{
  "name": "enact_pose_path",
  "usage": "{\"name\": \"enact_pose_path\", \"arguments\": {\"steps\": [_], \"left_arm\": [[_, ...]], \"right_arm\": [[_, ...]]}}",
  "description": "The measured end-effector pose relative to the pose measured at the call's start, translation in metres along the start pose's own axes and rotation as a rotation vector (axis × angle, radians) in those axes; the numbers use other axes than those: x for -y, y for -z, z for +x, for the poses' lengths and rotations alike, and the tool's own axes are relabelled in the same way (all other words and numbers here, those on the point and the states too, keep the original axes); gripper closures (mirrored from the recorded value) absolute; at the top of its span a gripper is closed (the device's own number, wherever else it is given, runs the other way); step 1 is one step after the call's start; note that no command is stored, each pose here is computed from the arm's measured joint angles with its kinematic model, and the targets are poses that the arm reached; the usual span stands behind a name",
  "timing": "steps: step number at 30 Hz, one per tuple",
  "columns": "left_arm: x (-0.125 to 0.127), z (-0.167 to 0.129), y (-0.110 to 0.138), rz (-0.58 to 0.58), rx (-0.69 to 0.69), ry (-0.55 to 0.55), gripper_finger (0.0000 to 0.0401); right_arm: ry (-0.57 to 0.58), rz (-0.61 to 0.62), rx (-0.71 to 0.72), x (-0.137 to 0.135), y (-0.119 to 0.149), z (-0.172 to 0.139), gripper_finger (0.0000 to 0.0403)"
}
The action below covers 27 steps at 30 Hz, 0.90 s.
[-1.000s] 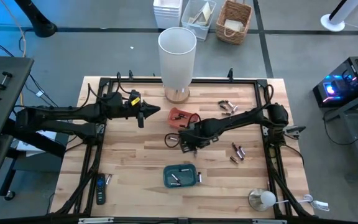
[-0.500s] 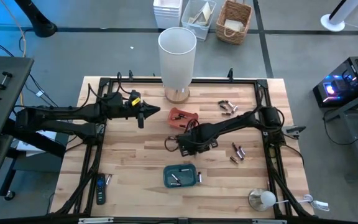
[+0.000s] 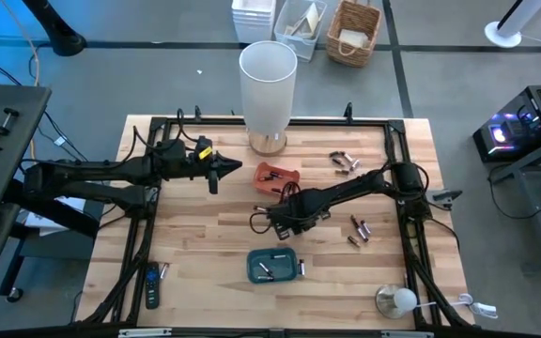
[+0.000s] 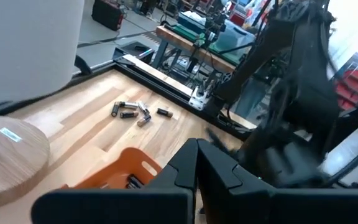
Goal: Sort batteries
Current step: Put the black battery into the orange bin
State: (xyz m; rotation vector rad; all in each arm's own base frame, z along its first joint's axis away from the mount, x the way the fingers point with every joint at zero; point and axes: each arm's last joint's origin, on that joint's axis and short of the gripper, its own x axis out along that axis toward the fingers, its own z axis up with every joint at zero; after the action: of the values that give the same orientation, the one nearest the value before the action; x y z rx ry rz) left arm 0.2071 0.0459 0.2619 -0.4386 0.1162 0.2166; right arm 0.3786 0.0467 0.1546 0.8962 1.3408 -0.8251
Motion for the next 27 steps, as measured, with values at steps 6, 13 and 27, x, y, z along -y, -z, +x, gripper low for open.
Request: {"name": "enact_pose_path", "arguments": {"steps": [6, 13, 27], "left_arm": [[-0.001, 0.000, 0.000, 0.057, 0.014, -0.037, 0.0401], [-0.002, 0.000, -0.001, 0.056, 0.030, -0.076, 0.0401], [-0.004, 0.001, 0.000, -0.022, 0.042, -0.115, 0.0401]], "right_arm": [[-0.126, 0.017, 0.303, 0.024, -0.027, -0.080, 0.0371], [-0.284, -0.077, 0.475, 0.041, -0.086, -0.107, 0.0370], [-0.302, -0.443, 0.408, 0.045, -0.101, -0.095, 0.0242]]}}
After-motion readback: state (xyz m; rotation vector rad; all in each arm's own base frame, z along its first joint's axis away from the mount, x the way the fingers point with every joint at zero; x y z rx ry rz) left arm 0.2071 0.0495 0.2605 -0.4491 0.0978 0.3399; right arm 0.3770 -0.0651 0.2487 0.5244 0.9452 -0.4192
